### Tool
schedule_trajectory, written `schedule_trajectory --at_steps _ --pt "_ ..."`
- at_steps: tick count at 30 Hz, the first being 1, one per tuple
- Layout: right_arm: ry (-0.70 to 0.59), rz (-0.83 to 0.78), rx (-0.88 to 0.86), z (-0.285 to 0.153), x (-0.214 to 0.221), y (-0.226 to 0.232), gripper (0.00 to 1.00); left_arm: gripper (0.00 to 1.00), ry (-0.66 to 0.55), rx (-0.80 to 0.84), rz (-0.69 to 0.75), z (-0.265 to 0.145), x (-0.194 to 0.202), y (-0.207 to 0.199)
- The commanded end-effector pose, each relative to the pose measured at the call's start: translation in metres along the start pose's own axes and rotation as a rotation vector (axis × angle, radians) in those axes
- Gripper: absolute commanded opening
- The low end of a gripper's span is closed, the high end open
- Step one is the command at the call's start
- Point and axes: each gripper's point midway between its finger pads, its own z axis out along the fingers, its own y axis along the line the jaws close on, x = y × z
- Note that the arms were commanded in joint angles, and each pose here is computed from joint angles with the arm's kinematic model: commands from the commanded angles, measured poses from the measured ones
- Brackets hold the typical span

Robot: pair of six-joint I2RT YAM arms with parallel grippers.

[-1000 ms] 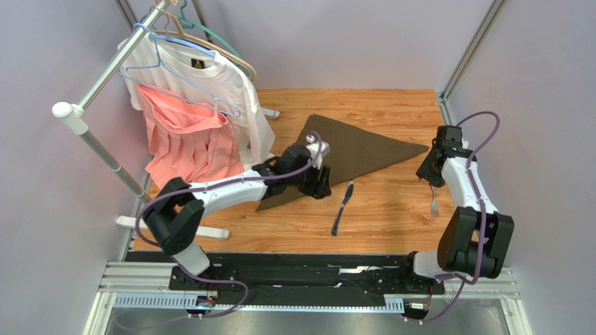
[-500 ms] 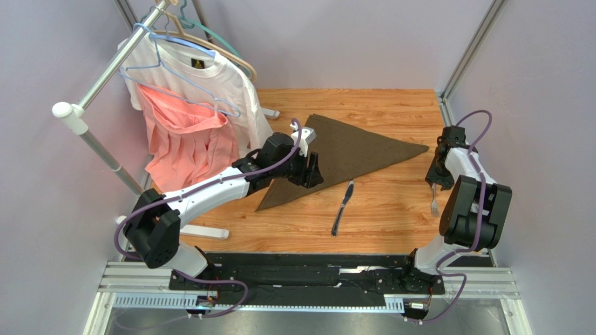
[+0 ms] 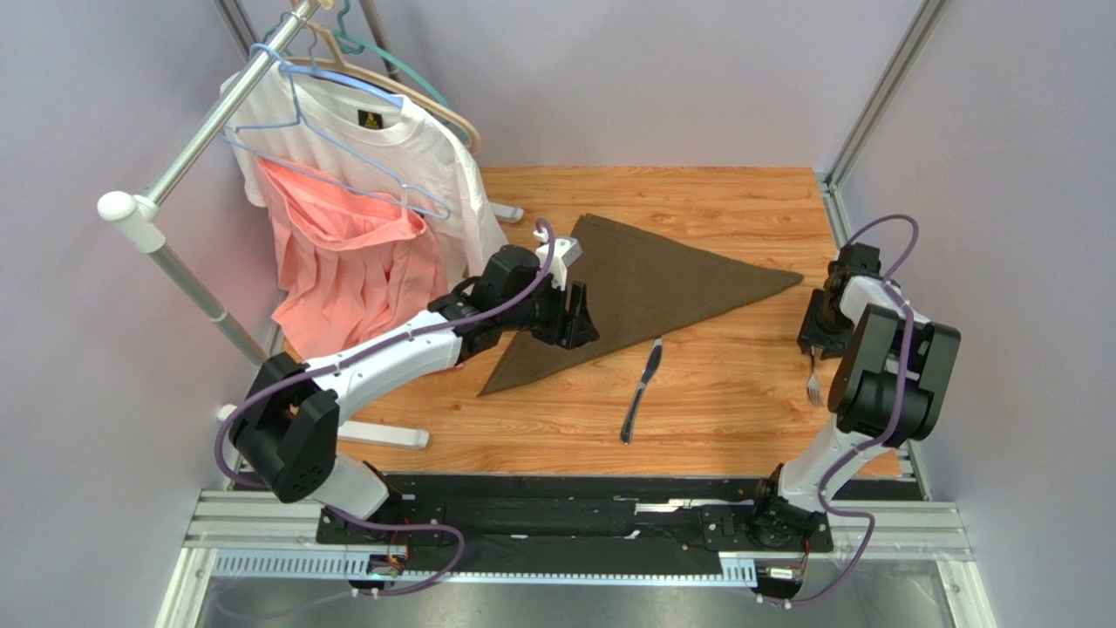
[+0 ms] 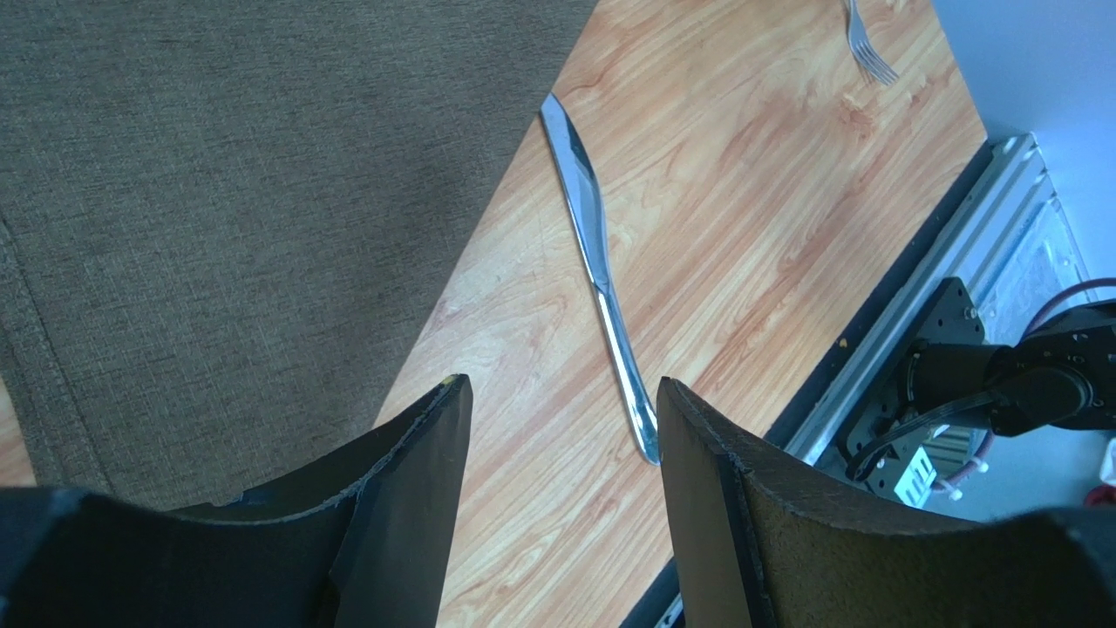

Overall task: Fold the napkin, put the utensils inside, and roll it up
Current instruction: Grab a utensil with the right arm

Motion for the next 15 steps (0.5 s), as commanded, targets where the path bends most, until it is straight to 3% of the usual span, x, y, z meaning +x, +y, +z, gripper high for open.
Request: schedule_trajectory --at_steps 1,9,15 --pt "-0.067 -0.025 -0.04 -0.001 -0.026 0.004 0.38 0.64 -0.04 0.039 0.0 -0.004 -0.012 -0.009" --pt "0.042 -0.015 -0.053 0.017 -0.009 0.008 0.29 0.64 -0.036 0.054 -0.004 -0.007 -0.015 -0.015" --pt "0.086 0.034 -0.07 0.014 -0.001 0.014 0.15 0.63 -0.015 0.063 -0.015 -0.02 -0.021 -0.025"
